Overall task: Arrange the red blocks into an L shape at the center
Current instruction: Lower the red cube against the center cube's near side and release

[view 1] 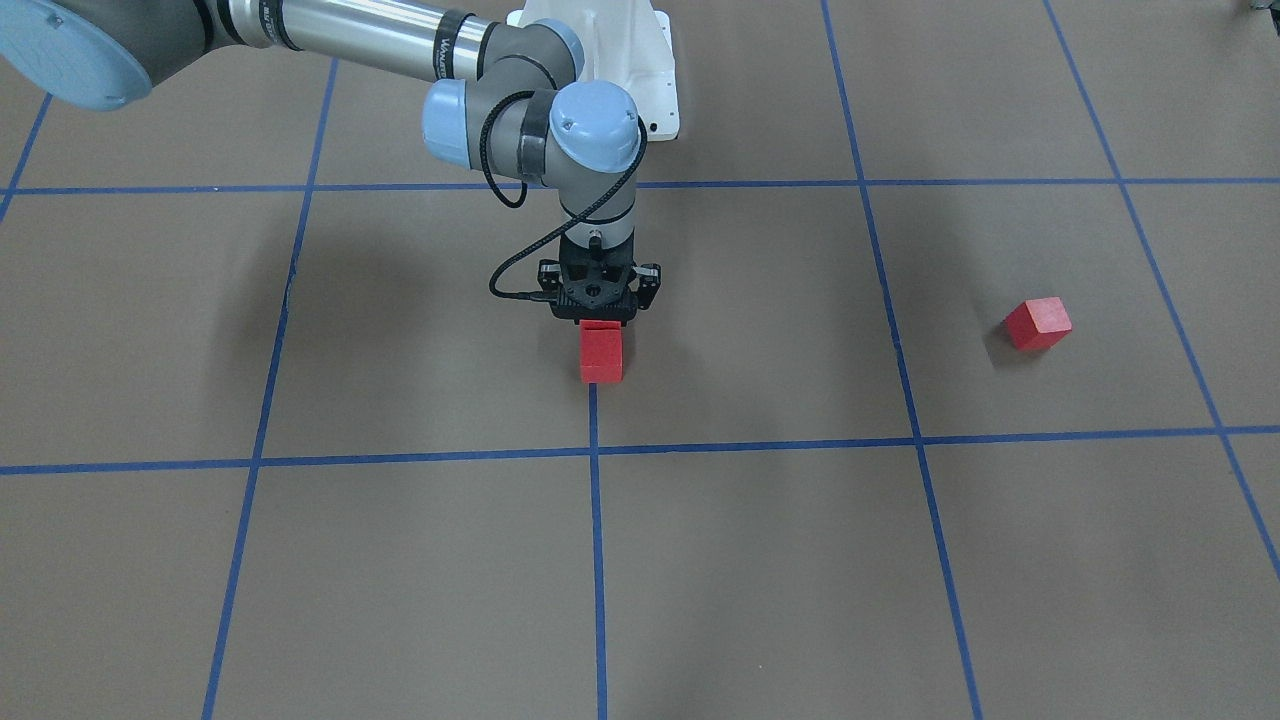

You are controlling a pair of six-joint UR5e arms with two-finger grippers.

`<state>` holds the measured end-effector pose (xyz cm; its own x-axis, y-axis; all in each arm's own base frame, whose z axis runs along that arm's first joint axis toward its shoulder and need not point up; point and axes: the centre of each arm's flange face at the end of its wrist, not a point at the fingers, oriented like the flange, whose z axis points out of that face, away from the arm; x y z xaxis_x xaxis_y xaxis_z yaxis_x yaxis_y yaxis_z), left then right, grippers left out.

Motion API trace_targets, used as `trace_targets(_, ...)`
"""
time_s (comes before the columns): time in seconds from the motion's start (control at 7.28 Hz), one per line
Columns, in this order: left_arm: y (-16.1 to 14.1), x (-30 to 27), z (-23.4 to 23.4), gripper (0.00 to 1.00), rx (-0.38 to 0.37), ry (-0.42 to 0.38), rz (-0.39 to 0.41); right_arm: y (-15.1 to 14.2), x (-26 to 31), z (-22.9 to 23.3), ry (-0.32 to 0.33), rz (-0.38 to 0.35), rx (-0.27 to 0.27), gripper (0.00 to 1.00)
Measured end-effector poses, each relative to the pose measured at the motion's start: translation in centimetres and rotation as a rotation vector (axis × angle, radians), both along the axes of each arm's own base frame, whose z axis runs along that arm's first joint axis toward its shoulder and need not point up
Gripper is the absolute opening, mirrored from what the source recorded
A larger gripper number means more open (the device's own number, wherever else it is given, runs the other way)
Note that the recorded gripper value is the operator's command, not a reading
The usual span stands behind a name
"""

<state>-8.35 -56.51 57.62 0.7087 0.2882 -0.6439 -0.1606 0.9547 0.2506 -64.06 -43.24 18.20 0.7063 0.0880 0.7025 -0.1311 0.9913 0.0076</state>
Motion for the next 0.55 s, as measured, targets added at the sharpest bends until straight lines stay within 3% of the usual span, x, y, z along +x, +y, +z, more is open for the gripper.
trace_targets(0.55,0.01,0.0,-0.1,1.0,0.002,0.0,0.0,0.2,-0.14,-0.08,0.0,0.006,0.002,0.86)
